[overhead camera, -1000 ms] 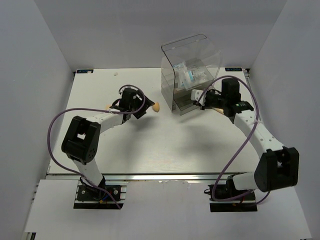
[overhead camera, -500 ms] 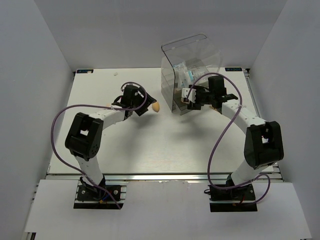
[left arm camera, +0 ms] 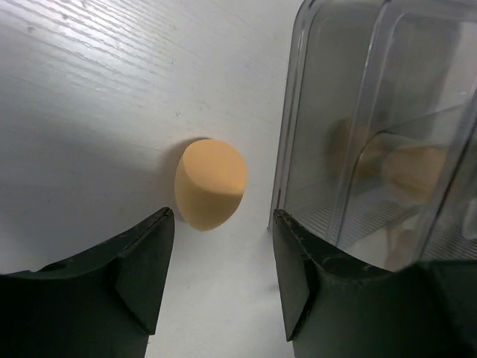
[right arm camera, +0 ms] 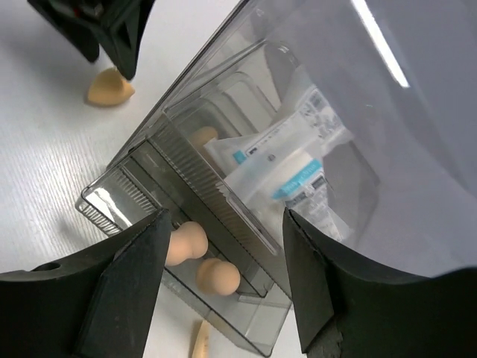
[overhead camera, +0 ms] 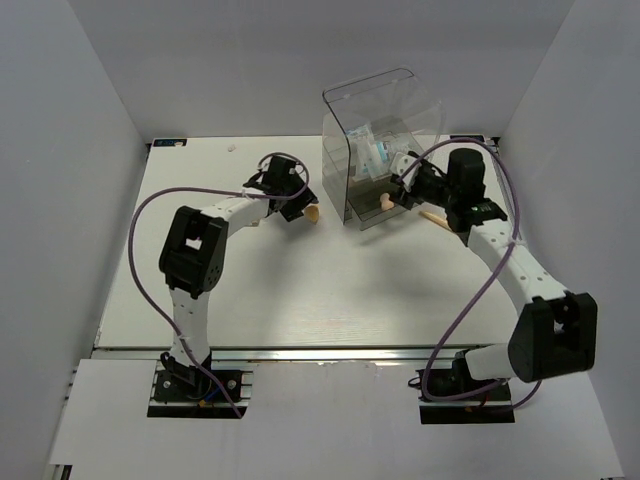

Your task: Organize the makeup

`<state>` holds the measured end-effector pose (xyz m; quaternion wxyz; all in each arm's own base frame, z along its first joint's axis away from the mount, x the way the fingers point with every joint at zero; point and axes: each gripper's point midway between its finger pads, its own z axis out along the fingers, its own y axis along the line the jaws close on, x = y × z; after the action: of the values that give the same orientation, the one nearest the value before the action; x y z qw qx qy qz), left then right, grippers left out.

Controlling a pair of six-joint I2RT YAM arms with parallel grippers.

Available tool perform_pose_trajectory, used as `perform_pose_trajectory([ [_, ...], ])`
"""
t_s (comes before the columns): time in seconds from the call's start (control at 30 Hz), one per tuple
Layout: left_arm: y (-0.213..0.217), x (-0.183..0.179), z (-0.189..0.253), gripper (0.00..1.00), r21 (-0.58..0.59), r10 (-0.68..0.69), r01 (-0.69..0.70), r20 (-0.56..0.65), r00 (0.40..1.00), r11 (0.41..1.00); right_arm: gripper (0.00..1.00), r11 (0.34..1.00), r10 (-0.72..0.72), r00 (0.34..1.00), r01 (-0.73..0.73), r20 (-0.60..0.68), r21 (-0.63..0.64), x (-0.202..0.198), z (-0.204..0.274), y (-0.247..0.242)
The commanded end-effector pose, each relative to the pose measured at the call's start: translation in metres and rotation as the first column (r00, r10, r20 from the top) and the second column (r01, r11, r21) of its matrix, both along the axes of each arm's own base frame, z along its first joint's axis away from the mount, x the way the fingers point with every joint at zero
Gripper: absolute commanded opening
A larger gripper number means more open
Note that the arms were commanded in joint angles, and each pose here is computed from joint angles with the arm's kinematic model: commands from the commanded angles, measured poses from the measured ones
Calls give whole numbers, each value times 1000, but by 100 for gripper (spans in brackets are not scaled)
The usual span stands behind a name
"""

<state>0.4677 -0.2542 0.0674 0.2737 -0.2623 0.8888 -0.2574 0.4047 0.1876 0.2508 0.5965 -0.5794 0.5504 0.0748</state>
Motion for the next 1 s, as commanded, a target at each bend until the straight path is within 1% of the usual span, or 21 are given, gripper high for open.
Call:
perform_pose_trajectory([
  [0.0,-4,-2,4,65,122,-42,43,-13,999,992,67,994,-20,1000,21,-13,108,-16,21,-3],
  [0.17,-2,1,-23,65,203,-32,46,-70,997,978,67,988,-51,997,60,-60,145,-31,17,-13],
  [0.27,-1,3,-30,49,214,-22,38,-73,997,976,67,985,-61,996,70,-64,155,-39,19,-19],
  [0.3,1,2,-32,39,222,-14,31,-76,997,975,67,985,-63,996,71,-58,157,-42,21,-20],
  [0.4,5,-1,-28,27,224,-4,18,-61,998,974,67,983,-74,996,81,-51,162,-45,26,-26],
  [0.43,9,-5,-32,20,229,2,10,-56,998,973,67,981,-78,995,87,-56,171,-45,27,-28],
  [0.5,10,-7,-8,12,204,-1,0,3,1000,979,67,977,-92,994,100,-52,188,-46,34,-32],
  [0.53,11,-13,-10,7,189,-12,6,29,1000,982,68,970,-115,991,127,-67,210,-45,38,-37],
  [0.57,10,-15,24,6,158,-33,15,113,993,987,69,961,-146,987,156,-62,230,-44,45,-42],
  [0.6,4,-20,40,6,134,-65,41,174,983,990,70,946,-189,979,202,-74,255,-41,48,-47],
  [0.63,-9,-18,69,5,69,-92,75,291,952,995,75,899,-294,948,318,-124,301,-33,51,-63],
  [0.67,-9,-37,63,5,59,-125,112,309,943,992,76,868,-342,931,366,-130,337,-29,58,-72],
  [0.7,-21,-51,103,5,18,-154,161,415,896,987,76,838,-376,912,409,-162,362,-27,57,-79],
  [0.73,-33,-57,130,5,-18,-166,204,513,842,979,78,792,-434,877,480,-205,377,-22,52,-93],
  [0.77,-40,-69,137,6,-20,-190,239,540,820,971,77,759,-440,856,516,-272,397,-21,46,-96],
  [0.8,-59,-89,143,6,-12,-259,322,564,784,947,76,743,-442,842,537,-310,399,-21,40,-99],
  [0.83,-68,-97,152,7,-1,-289,357,583,759,934,74,722,-446,824,562,-350,403,-20,36,-104],
  [0.87,-74,-100,155,9,72,-341,375,600,724,924,73,695,-435,800,590,-413,411,-20,29,-105],
  [0.9,-95,-109,176,9,114,-388,416,633,670,902,72,681,-429,783,608,-450,408,-21,23,-106],
  [0.93,-105,-111,164,10,175,-452,442,598,662,880,70,673,-415,774,615,-478,411,-22,21,-107],
  [0.97,-112,-110,166,10,227,-483,443,598,639,867,69,665,-408,766,622,-498,413,-22,18,-107],
])
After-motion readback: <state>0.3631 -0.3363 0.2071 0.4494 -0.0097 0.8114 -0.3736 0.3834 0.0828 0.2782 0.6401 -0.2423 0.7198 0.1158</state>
